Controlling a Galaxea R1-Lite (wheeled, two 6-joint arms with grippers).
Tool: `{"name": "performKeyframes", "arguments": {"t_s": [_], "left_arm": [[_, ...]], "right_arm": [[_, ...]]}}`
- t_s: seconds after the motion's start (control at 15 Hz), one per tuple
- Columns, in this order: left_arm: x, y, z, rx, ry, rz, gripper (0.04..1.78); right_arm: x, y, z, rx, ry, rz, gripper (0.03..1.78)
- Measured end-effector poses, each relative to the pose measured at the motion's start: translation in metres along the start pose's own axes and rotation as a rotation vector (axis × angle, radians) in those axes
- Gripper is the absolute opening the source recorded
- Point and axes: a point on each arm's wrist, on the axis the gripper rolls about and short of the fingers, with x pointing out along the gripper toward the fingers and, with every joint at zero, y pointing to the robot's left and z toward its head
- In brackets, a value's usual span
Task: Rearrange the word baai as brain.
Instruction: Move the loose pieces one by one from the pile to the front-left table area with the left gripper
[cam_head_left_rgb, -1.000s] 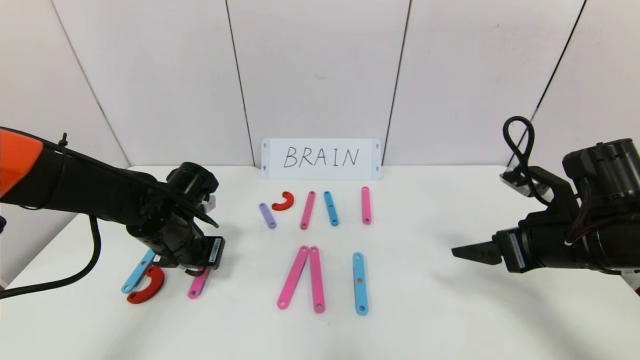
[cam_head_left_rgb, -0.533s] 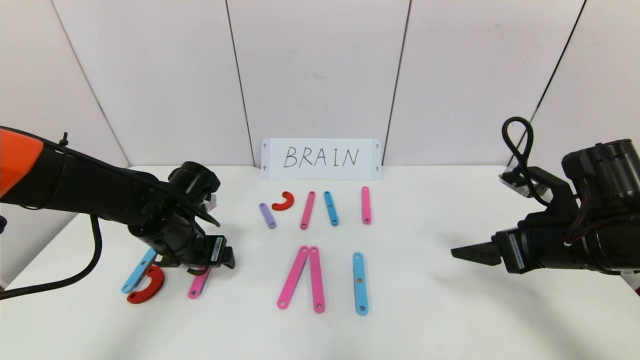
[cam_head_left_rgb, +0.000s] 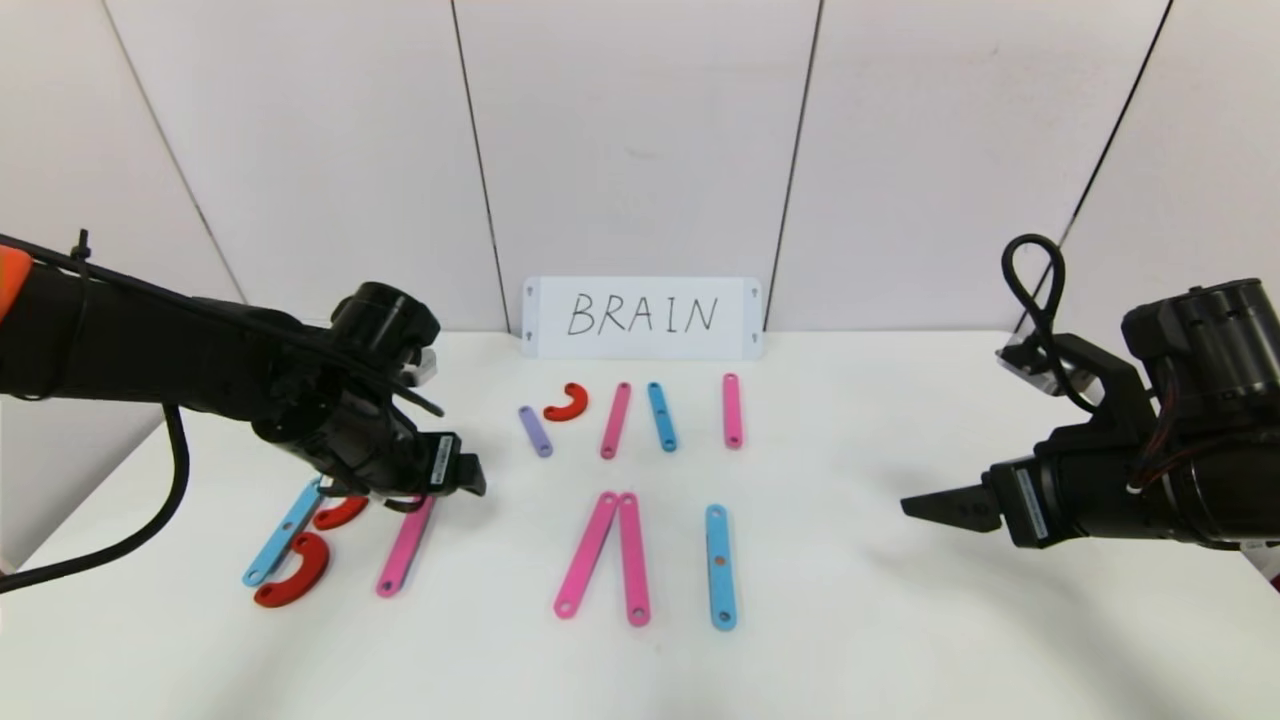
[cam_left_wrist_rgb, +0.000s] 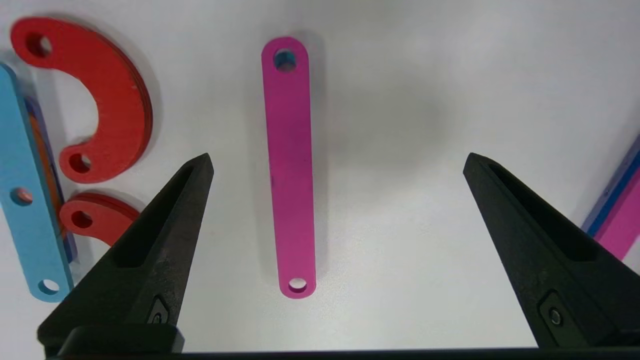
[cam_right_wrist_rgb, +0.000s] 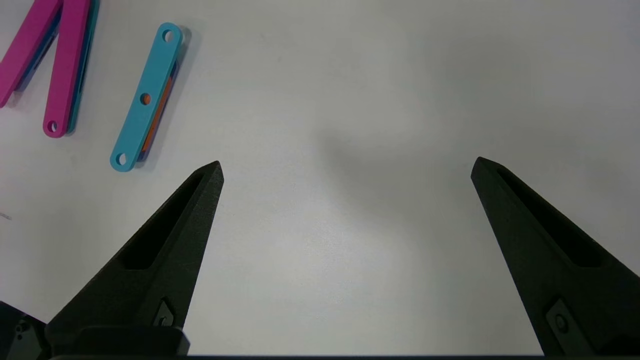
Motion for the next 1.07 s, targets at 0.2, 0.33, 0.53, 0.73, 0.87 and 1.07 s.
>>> {"name": "performKeyframes", "arguments": {"t_s": [0.2, 0.33, 0.53, 0.73, 0.87, 1.07], "left_arm": [[-0.013, -0.008, 0.02, 0.05, -0.088, -0.025, 1.75], [-0.014, -0.014, 0.032, 0.114, -0.131, -0.036, 1.75], [-0.008, -0.02, 0.046, 0.174, -0.163, -0.046, 1.75], [0.005, -0.026, 0.06, 0.202, -0.182, -0.048, 1.75], [0.018, -0.03, 0.07, 0.204, -0.193, -0.05, 1.75], [0.032, -0.035, 0.085, 0.204, -0.219, -0.056, 1.75]], "right_arm": [[0.0, 0.0, 0.0, 0.001, -0.001, -0.001, 1.74], [0.0, 0.0, 0.0, 0.001, -0.001, -0.001, 1.74], [-0.001, 0.0, 0.0, 0.001, -0.003, -0.002, 1.74], [-0.001, 0.0, 0.0, 0.001, -0.005, -0.002, 1.74], [-0.001, 0.0, 0.0, 0.002, -0.004, -0.002, 1.74], [-0.001, -0.001, 0.001, 0.002, -0.004, -0.002, 1.74]]}}
